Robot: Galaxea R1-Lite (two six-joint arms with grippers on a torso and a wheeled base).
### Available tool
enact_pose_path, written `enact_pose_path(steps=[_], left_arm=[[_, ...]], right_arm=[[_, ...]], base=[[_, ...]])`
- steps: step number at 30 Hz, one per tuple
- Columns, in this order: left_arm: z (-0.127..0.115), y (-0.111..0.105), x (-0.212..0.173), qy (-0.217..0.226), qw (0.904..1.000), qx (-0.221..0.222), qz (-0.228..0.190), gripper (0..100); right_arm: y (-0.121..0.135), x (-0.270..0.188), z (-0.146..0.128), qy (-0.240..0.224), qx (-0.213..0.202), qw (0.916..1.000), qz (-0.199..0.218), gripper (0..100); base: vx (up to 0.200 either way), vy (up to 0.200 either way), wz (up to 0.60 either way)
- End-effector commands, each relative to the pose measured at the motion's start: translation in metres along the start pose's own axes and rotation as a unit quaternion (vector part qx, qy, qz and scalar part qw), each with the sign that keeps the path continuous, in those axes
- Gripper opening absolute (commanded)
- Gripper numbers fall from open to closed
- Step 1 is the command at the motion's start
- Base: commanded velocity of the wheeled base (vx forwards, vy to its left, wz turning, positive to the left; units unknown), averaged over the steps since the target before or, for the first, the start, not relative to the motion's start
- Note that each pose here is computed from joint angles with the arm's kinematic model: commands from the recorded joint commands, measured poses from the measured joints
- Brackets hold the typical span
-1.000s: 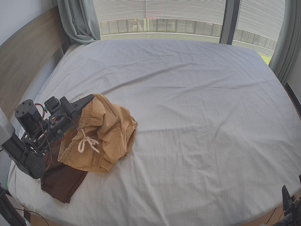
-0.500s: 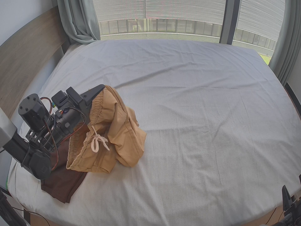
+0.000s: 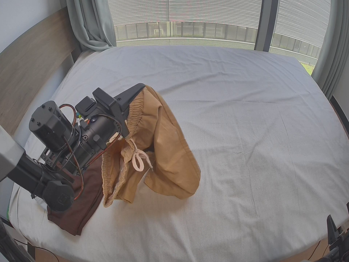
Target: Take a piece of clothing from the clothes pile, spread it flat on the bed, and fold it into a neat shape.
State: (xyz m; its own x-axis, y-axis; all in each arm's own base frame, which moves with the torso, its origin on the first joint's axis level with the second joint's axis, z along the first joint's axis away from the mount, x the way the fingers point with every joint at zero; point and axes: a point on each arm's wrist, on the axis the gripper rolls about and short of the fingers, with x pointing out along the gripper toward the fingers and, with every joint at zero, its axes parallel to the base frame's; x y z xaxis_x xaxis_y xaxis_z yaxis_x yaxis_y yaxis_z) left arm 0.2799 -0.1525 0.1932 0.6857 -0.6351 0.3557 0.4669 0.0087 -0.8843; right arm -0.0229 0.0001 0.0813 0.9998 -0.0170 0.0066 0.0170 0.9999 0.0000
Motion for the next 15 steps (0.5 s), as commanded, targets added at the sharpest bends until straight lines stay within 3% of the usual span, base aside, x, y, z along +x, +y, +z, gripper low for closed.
enact_pose_path(steps=[1,15], left_arm=[[-0.017,-0.011,0.008,0.025,0.9993,-0.011,-0.024,0],[-0.069,-0.025,0.037,0.076,0.9937,-0.042,-0.071,0]], right_arm=[[0.0,0.0,-0.004,-0.001,0.0,1.0,0.0,100],[0.0,0.0,-0.004,-0.001,0.0,1.0,0.0,100]], base=[[0.0,0.0,0.0],[0.0,0.0,0.0]])
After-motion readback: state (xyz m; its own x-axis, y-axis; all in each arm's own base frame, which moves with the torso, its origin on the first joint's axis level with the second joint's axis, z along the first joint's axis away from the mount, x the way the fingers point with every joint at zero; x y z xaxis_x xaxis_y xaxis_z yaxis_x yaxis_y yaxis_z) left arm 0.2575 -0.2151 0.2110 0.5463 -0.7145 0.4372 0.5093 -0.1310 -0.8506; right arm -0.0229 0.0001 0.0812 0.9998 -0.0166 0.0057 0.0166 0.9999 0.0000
